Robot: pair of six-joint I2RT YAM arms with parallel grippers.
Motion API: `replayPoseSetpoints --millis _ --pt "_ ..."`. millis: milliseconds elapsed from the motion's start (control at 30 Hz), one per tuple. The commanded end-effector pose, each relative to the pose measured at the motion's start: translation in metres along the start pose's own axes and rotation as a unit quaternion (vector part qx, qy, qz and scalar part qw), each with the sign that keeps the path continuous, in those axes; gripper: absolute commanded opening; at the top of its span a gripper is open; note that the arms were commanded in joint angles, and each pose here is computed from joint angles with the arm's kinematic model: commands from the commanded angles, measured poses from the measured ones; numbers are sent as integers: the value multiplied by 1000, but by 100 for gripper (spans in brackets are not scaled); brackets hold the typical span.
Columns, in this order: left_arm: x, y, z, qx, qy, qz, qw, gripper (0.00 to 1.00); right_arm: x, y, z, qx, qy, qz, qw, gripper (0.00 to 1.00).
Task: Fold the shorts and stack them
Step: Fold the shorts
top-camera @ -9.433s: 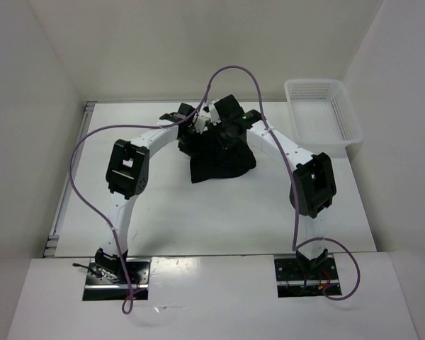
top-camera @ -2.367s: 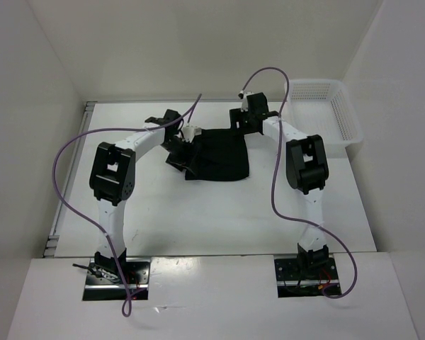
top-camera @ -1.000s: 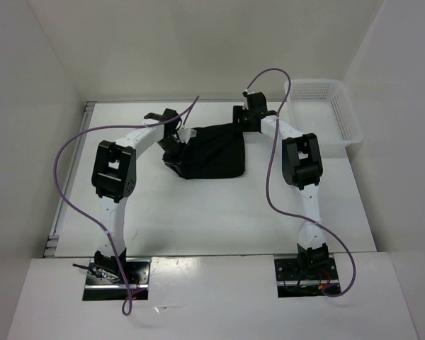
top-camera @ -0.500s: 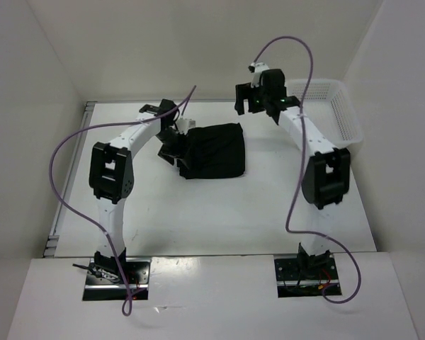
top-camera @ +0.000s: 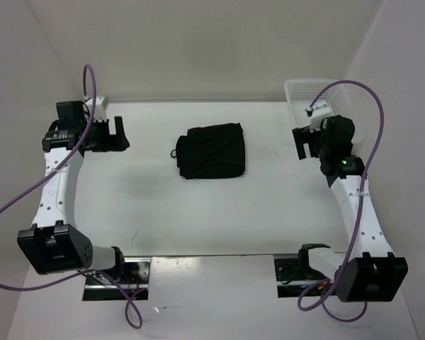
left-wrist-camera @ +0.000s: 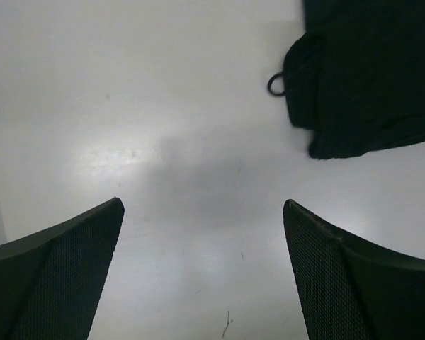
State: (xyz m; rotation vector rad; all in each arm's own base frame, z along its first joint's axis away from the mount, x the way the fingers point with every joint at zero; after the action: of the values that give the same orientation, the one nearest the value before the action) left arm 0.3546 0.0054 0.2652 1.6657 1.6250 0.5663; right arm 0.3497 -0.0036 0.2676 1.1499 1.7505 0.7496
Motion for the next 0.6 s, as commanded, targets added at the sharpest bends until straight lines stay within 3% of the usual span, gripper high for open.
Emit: replayPoseSetpoints --millis 0,133,300,567 --pt "34 -41 7 38 39 -39 998 100 -31 -18 -30 12 -53 4 998 100" --pt "51 -61 -3 34 60 -64 996 100 -27 -20 -63 -10 -58 10 998 100" --pt "52 -77 -2 51 54 -79 994 100 -27 -35 -86 -26 -106 93 990 100" --pt "53 -84 -11 48 46 -97 993 100 -30 -19 -150 -156 -151 106 970 100"
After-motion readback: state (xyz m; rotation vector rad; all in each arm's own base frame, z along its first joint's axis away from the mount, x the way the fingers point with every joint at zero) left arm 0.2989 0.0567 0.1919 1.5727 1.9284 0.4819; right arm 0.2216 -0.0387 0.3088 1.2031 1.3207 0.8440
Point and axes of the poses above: each gripper's point midway between its finger pads, its own z axis out along the fingers, its own x axis along the line the jaws close on, y = z × x, the point moved 1 cm from there along -z, back along the fingers, and after that the axes turned 2 degrees about -z, right-handed, at the moved point
